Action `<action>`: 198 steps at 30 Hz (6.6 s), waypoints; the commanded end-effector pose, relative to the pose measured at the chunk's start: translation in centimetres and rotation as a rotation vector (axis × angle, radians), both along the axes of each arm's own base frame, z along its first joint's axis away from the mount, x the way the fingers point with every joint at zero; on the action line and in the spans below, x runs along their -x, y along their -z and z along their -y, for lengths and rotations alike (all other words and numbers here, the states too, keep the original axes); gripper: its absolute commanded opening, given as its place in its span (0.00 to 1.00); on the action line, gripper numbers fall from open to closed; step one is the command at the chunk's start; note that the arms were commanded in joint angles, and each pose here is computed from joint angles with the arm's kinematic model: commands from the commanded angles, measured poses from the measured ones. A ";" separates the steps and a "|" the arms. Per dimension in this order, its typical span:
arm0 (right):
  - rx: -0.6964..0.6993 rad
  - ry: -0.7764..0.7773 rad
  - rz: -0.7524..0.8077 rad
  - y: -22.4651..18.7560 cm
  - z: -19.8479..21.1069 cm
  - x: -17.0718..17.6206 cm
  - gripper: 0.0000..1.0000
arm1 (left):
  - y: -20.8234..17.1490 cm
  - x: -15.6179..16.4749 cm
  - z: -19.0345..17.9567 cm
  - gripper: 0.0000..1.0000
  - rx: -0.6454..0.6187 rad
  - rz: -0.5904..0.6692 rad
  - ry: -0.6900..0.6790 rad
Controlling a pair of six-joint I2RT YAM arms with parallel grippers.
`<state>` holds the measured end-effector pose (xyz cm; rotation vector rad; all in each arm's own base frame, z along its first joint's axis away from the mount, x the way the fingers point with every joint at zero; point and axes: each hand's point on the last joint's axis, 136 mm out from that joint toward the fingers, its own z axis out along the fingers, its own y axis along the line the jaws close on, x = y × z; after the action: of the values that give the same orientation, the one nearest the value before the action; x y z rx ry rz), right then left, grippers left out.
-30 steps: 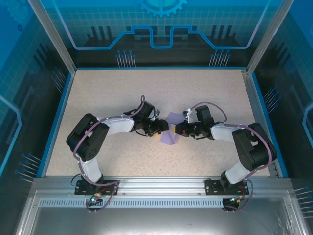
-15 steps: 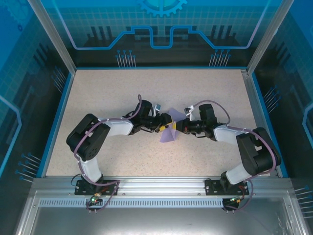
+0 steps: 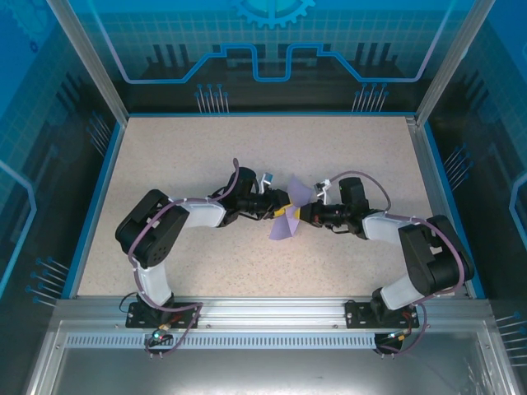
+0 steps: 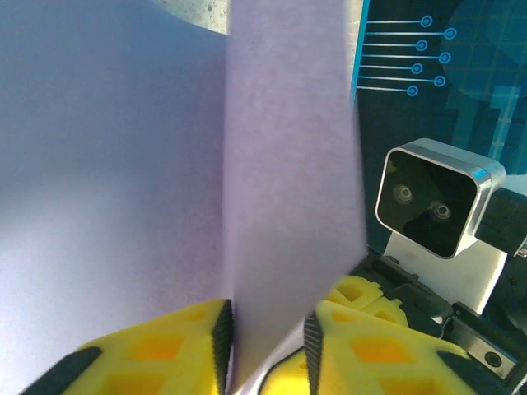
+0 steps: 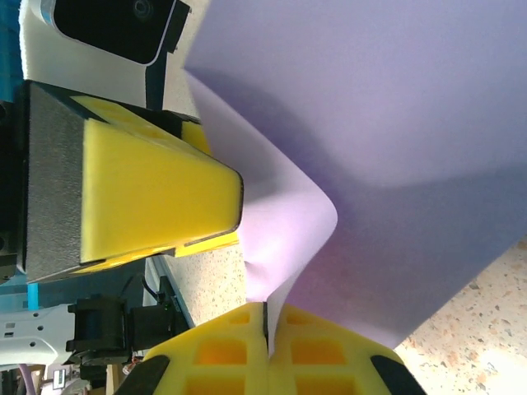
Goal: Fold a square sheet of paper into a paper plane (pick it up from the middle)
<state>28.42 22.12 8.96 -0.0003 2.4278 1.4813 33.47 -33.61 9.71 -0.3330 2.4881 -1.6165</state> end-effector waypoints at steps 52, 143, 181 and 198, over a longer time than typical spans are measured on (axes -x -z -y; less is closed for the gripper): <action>-0.264 0.221 -0.106 -3.0 0.6 -0.4 0.58 | -3.3 -0.5 0.3 0.06 0.073 0.011 0.013; 0.898 -0.376 0.278 2.5 -9.6 5.6 0.50 | -4.9 -0.9 -15.1 0.71 -0.274 0.046 -0.021; 0.548 -0.124 0.035 3.1 0.0 3.5 0.53 | 8.6 3.5 -10.1 0.24 -0.739 -0.063 0.225; 0.519 -0.108 -0.069 5.8 -0.3 3.5 0.54 | 10.2 3.7 -10.8 0.21 -0.802 -0.050 0.306</action>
<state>24.82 22.93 3.60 -0.2344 2.8187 0.8666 30.80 -24.25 1.43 0.0858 2.9915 -0.6789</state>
